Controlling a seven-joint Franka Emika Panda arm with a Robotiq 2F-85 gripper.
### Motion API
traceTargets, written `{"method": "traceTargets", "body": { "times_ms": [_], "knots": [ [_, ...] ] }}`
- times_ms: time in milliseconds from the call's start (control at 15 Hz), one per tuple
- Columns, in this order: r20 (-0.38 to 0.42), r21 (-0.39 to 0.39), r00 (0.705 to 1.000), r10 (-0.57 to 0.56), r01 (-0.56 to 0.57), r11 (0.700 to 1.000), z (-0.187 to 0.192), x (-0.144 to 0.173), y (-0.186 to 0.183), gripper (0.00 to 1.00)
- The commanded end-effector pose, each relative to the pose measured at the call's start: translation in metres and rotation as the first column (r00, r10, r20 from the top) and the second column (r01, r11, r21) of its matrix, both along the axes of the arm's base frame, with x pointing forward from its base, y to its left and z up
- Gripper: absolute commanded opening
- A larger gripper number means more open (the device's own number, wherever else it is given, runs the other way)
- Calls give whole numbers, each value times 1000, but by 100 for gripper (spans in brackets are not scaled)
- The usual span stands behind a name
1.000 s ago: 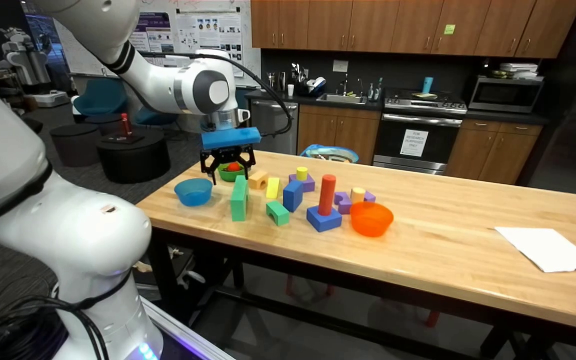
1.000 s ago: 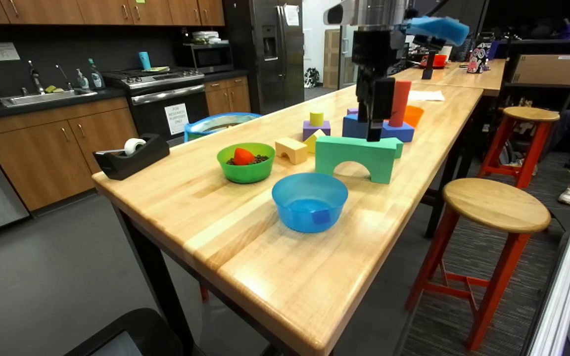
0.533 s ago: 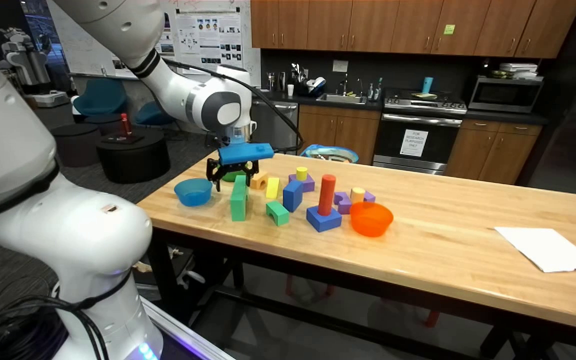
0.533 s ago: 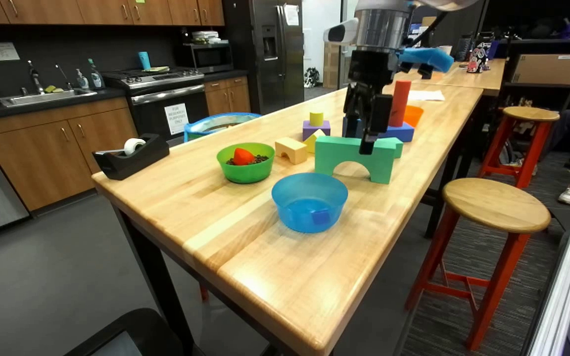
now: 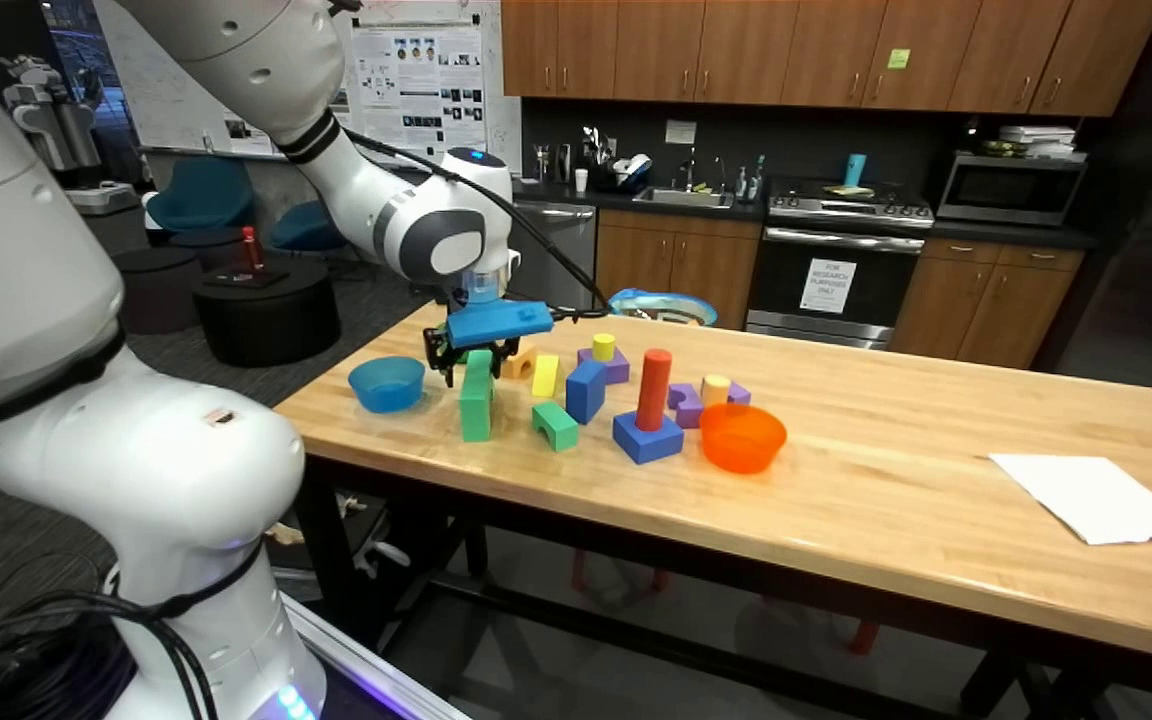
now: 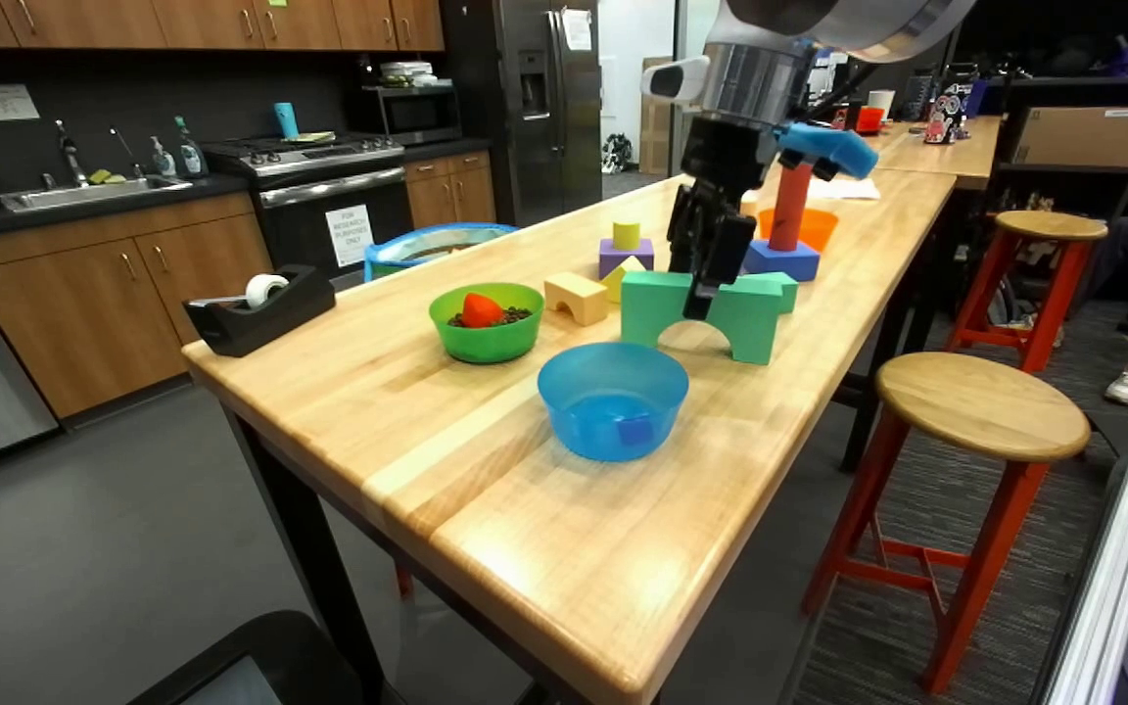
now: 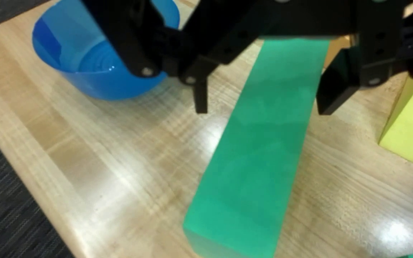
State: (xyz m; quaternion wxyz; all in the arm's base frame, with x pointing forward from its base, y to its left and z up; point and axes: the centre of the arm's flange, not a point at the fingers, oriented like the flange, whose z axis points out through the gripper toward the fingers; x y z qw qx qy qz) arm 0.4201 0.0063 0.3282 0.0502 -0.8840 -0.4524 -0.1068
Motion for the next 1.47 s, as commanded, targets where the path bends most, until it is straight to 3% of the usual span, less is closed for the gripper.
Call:
{"method": "traceTargets", "body": {
  "times_ms": [0,267,667,1000,1400],
  "knots": [
    [69,-10,998,9,-8,1000,-6,0,-1,45],
    [98,-35,993,-66,70,997,0,-4,2,16],
    [168,9,954,-248,250,968,9,-9,10,16],
    [135,37,879,-457,456,889,13,-6,5,16],
    [89,24,801,-592,592,806,19,-8,-6,16]
  ]
}}
